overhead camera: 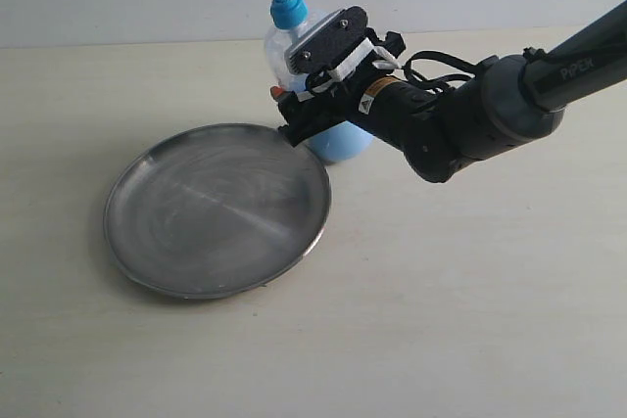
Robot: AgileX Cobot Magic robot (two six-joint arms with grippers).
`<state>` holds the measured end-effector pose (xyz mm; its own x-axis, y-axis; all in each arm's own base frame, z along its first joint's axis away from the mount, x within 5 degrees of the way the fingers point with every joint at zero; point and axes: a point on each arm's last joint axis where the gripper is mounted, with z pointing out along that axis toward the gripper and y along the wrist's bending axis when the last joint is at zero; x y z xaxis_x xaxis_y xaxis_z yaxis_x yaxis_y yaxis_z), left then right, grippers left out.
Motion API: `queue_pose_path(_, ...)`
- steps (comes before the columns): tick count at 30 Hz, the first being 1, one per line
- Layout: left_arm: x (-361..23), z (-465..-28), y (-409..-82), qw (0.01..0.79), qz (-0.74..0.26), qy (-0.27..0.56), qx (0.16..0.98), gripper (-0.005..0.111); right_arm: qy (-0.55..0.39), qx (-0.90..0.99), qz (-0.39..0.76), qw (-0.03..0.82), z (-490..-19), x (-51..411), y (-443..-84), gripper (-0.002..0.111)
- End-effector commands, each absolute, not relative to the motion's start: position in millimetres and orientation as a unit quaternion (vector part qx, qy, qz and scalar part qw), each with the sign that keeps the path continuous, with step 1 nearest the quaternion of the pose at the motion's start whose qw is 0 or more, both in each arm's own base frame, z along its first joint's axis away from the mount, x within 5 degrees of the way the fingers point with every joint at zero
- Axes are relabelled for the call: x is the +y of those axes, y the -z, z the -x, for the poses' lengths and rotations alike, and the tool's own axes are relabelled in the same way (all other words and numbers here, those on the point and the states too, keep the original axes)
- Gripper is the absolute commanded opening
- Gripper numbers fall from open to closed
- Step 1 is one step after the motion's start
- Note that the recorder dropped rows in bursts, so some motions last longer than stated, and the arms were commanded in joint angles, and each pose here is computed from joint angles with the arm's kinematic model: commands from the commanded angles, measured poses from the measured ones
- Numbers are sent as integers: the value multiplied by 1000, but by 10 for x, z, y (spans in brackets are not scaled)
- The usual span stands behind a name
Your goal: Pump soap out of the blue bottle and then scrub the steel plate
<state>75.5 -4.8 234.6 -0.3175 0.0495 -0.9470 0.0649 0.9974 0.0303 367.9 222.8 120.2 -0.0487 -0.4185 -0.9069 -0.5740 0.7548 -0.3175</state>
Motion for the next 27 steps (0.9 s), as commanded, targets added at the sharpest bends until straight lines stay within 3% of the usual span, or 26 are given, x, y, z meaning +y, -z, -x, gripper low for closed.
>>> queue_pose_path(1,-50,-835,-2587,596,-34,9,802,0,-58,681,349,641,-3697,2266,-1408,0)
queue_pose_path(11,-117,-1033,-2971,601,-60,28,796,0,-58,681,349,641,-3697,2266,-1408,0)
queue_pose_path(22,-286,-1237,-3099,577,-110,64,807,0,-77,684,327,647,-3700,2268,-1428,0)
queue_pose_path(27,-322,-1340,-3364,595,-114,69,793,0,-78,682,326,650,-3701,2269,-1435,0)
